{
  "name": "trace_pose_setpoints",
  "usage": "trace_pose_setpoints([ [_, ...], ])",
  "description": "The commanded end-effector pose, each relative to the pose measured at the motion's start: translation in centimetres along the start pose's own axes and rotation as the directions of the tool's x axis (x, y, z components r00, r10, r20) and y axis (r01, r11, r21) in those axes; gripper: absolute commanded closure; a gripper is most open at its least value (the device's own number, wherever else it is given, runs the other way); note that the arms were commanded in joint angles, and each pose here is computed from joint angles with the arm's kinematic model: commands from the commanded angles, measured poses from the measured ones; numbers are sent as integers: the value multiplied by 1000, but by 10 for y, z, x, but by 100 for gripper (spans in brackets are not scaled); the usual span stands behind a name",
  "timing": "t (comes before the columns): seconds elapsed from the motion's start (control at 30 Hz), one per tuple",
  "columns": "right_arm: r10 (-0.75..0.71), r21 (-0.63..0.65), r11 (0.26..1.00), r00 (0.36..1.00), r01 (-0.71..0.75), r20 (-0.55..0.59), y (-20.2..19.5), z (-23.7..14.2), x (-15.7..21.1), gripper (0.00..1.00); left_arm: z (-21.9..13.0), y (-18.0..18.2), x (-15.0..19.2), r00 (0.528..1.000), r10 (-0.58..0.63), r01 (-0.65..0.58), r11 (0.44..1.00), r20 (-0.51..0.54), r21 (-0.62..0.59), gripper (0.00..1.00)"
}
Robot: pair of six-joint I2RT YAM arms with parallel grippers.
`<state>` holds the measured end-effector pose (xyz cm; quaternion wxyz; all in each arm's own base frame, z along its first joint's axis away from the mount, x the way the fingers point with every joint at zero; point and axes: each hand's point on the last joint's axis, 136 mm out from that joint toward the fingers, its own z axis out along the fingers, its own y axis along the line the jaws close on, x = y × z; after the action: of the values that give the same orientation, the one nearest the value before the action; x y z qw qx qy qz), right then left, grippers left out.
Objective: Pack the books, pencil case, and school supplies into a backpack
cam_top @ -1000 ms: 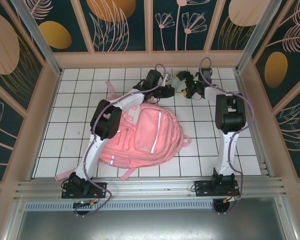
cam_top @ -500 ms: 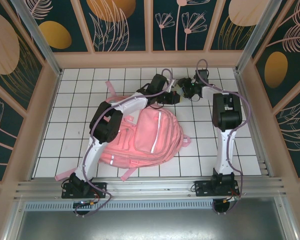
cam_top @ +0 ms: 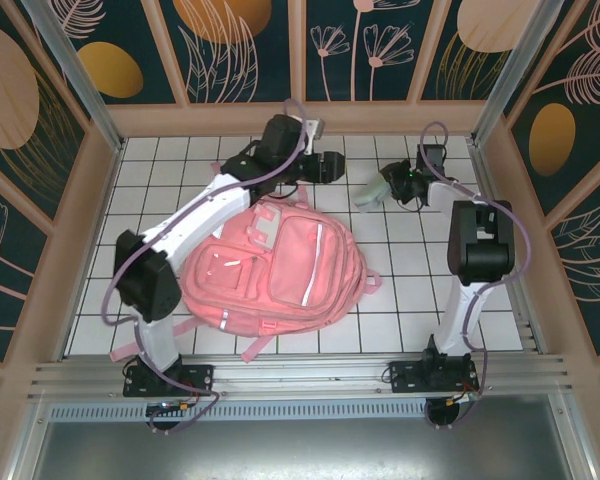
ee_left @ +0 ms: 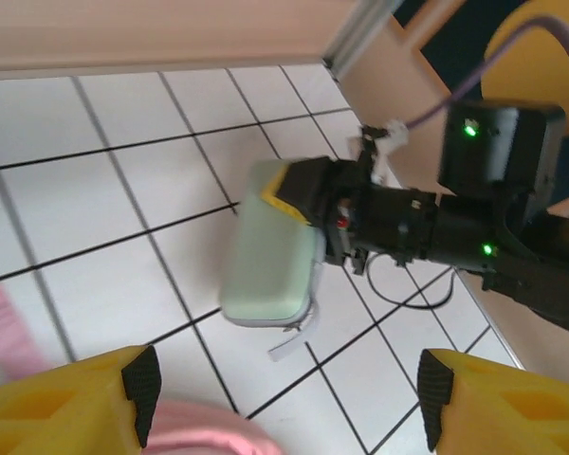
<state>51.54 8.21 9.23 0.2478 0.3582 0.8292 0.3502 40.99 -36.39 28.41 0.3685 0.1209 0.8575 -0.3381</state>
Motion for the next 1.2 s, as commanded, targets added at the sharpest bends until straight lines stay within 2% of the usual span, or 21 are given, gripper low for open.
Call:
trace_pose_setpoints([
  [0.0,-28,-19,999,998,29,53,7,-22,2,63,-3,53,61,980,-130,93,969,-150,-230,28],
  [0.17,-42,-43,998,997,45,62,6,-41,14,63,-28,51,96,956,-222,185,964,-191,-193,30],
  [0.27,-57,-60,996,997,60,54,6,-51,24,63,-24,35,126,915,-310,289,950,-260,-113,34],
  [0.43,-69,-83,994,997,72,47,5,-62,34,63,-8,25,178,879,-286,249,958,-381,-146,39],
  [0.7,-74,-95,993,997,75,11,0,-61,49,63,-8,13,202,861,-289,257,957,-419,-134,51],
  [0.9,-73,-111,991,997,74,7,3,-62,50,63,-12,21,214,856,-299,251,953,-422,-167,49],
  [1.1,-58,-117,992,998,55,-21,-1,-57,54,63,-5,4,222,848,-282,254,959,-448,-123,54],
  [1.17,-42,-128,991,999,38,-34,-3,-55,55,63,3,11,233,833,-293,250,956,-469,-152,59],
])
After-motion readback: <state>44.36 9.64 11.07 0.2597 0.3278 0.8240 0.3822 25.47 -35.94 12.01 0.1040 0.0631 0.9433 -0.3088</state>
